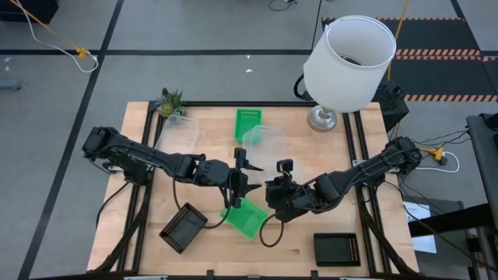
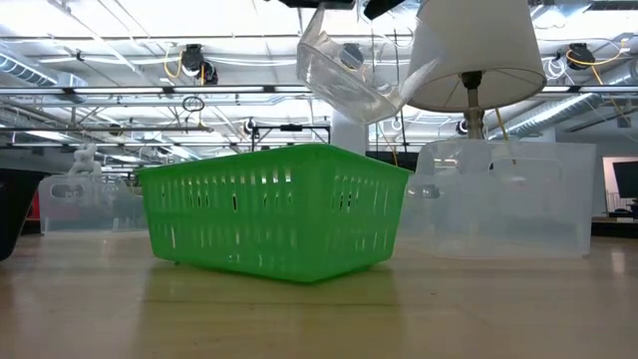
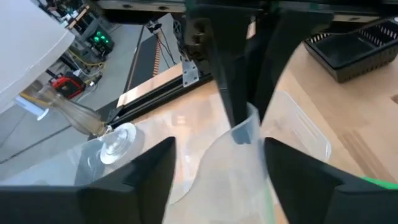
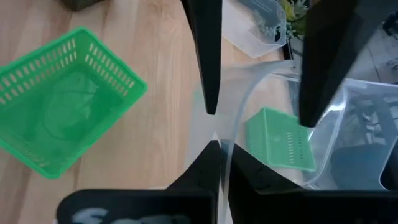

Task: Stack baskets by color
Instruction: Stack the middle transparent bin on top of the right transparent bin

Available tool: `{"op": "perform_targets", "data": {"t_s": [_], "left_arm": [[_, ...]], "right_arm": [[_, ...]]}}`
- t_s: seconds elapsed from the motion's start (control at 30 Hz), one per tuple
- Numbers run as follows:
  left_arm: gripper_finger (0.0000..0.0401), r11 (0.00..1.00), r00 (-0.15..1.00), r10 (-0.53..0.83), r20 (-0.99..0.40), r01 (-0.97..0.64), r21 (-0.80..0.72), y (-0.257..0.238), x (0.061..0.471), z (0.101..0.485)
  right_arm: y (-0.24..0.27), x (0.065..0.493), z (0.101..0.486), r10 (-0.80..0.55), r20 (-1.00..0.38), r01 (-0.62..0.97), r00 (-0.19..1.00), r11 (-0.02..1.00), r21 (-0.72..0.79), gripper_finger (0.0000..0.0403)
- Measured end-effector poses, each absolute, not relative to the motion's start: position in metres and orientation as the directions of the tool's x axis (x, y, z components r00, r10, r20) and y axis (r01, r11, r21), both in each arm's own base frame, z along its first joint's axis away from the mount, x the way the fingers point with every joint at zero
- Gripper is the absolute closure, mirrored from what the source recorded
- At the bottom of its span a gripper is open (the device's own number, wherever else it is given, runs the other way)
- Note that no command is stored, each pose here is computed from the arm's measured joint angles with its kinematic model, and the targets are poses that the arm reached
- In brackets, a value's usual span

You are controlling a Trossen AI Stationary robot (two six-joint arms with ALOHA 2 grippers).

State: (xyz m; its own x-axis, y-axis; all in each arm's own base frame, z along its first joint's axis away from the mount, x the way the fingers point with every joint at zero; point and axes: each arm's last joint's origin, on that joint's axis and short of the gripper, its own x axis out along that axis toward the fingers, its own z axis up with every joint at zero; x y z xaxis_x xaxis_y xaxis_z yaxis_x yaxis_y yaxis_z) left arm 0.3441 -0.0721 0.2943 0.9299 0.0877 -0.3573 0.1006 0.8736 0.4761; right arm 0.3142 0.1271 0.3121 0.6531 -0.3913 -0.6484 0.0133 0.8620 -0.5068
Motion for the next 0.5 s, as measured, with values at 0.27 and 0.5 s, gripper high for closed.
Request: {"op": "perform_targets", "data": {"t_s": [0.27,0.5], "left_arm": [[0.0289,0.837,0.93,0.07,-0.361,0.142,0.529,-0.073,0.3441,0.2938],[0.0335,0.811,0.931,-0.012,-0.366,0.223,0.541,-0.0752,0.3442,0.2937]], "right_arm": [[0.1266,0.3137,0.3124,-0.402,-0.644,0.002,0.651,0.849,-0.529,0.0391],[0.1328,0.3104,0.3125,-0.412,-0.631,0.005,0.657,0.84,-0.543,0.0315]]}}
